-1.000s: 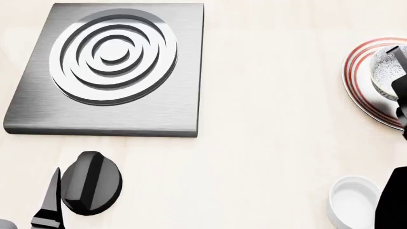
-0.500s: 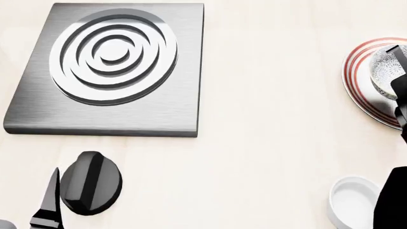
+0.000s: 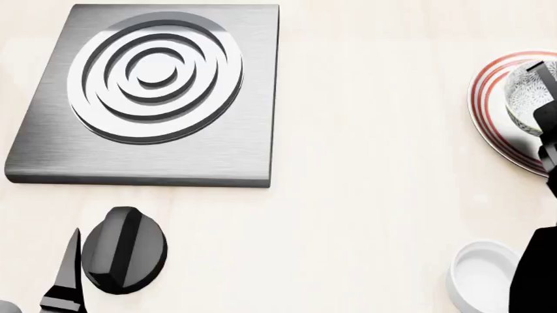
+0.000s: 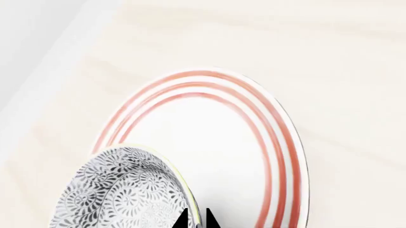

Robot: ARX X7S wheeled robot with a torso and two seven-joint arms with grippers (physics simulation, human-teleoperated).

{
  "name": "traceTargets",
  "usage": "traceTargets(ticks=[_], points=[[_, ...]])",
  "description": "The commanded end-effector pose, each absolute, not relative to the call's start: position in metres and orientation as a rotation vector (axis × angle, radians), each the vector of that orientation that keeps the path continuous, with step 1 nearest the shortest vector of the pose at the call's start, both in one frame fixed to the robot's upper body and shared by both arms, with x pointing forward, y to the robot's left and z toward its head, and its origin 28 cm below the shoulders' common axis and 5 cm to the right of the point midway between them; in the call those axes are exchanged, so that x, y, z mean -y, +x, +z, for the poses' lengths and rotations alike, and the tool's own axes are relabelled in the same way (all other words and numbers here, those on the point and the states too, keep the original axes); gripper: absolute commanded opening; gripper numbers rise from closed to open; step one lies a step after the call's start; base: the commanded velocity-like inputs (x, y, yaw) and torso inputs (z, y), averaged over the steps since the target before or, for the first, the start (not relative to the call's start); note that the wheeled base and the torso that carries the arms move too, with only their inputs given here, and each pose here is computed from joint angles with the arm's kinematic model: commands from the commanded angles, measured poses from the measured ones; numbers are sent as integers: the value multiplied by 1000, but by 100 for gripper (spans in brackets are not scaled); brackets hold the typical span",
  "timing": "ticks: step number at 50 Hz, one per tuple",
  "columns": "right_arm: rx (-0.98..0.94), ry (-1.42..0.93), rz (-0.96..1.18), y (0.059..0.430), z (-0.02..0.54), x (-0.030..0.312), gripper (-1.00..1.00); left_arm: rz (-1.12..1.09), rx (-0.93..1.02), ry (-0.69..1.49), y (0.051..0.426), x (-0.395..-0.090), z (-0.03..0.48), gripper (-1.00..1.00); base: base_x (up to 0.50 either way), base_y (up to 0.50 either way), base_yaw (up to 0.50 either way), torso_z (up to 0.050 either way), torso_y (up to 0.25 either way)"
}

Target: Pick the akita bowl next to the ramekin and place it on the plate.

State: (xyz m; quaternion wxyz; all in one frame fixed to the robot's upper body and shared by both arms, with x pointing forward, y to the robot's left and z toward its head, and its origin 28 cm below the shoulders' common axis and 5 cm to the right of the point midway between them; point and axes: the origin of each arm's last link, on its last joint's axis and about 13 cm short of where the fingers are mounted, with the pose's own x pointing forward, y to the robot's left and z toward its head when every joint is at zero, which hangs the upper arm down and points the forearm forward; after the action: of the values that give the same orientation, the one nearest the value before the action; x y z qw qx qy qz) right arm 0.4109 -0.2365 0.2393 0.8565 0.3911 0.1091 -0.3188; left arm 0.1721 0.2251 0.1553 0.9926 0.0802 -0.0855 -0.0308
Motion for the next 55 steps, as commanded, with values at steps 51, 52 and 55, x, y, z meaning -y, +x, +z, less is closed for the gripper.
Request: traceTargets(ticks=[51,52,55], points=[[-92,729,-611,414,278,237,100,-54,173,163,171,-226,154,100,0,0,0,0,0],[-89,727,-609,414,280,238,100,-54,173,164,171,-226,154,100,0,0,0,0,0],[-73,711,-605,414,284,238,100,-54,174,162,171,-226,154,100,0,0,0,0,0]])
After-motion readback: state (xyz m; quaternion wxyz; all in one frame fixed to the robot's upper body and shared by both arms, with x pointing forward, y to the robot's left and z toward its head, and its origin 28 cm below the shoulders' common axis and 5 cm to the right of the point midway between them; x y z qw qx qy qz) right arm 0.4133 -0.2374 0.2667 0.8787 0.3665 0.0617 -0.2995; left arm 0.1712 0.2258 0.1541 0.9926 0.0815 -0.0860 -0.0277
